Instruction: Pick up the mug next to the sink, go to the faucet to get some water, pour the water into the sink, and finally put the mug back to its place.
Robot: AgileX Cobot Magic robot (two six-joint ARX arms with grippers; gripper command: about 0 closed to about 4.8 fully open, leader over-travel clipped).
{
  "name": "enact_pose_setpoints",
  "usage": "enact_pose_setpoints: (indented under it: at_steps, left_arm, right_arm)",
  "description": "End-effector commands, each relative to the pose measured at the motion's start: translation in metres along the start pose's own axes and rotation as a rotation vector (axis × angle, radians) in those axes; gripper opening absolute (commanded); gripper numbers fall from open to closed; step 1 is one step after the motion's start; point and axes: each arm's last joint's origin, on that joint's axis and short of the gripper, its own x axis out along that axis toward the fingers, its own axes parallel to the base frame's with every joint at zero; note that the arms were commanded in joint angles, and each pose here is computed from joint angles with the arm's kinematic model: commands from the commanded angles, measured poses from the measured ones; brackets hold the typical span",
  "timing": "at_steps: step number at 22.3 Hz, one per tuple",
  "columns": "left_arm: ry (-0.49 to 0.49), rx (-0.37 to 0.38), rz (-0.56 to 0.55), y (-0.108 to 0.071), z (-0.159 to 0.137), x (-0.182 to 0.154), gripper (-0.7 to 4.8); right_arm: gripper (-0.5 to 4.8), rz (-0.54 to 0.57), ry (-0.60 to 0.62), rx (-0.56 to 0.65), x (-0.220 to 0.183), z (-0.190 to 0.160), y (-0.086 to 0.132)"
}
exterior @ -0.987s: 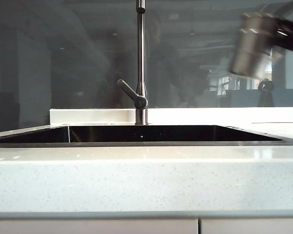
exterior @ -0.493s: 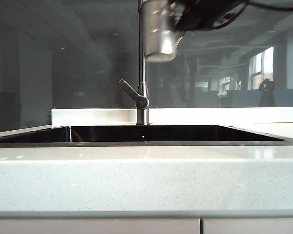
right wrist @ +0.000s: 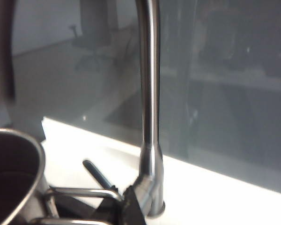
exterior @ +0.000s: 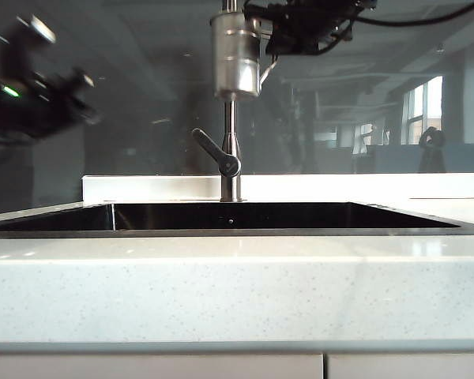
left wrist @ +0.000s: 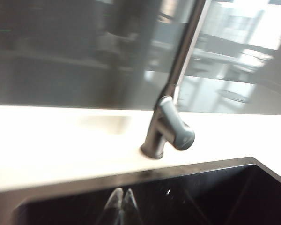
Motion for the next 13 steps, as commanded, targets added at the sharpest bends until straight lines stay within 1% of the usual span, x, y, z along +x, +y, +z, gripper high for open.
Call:
enact_pose_setpoints:
  at_steps: [1,2,3,4,5,7,8,11,12,13]
  left_arm:
    - [0.001,-0.039,-0.120,0.023,-0.012,0.046,0.81]
    - [0.001,-0.048,-0.137,0.029,-0.014,0.056,1.05]
    - [-0.003,-0.067,-0.176,0.040,-0.020,0.077,1.40]
    - [-0.008,-0.085,-0.223,0.048,-0.025,0.096,1.63]
    - [-0.013,-0.098,-0.271,0.052,-0.026,0.111,1.84]
    - [-0.035,-0.103,-0.316,0.056,-0.027,0.131,1.89]
    - [-0.044,-0.100,-0.329,0.055,-0.027,0.138,1.89]
    - [-0.070,-0.067,-0.355,0.051,-0.022,0.154,1.89]
    - [-0.072,-0.036,-0.367,0.047,-0.019,0.163,1.90]
    - [-0.071,-0.030,-0.374,0.046,-0.016,0.166,1.89]
  right_arm:
    - [-0.02,-0.023,-0.092,0.022,-0.001,0.024,0.000]
    - [-0.02,-0.024,-0.101,0.022,0.001,0.027,0.000]
    - [-0.02,-0.023,-0.114,0.022,0.003,0.032,0.000]
    - [-0.02,-0.023,-0.122,0.022,0.004,0.036,0.000]
    - [-0.02,-0.022,-0.129,0.022,0.007,0.039,0.001]
    - [-0.02,-0.024,-0.120,0.022,0.012,0.037,0.000]
    - [-0.02,-0.025,-0.111,0.022,0.013,0.035,0.000]
    - [-0.02,-0.025,-0.092,0.022,0.017,0.028,0.000]
    - [-0.02,-0.025,-0.088,0.022,0.017,0.028,0.000]
    - [-0.02,-0.024,-0.091,0.022,0.017,0.028,0.000]
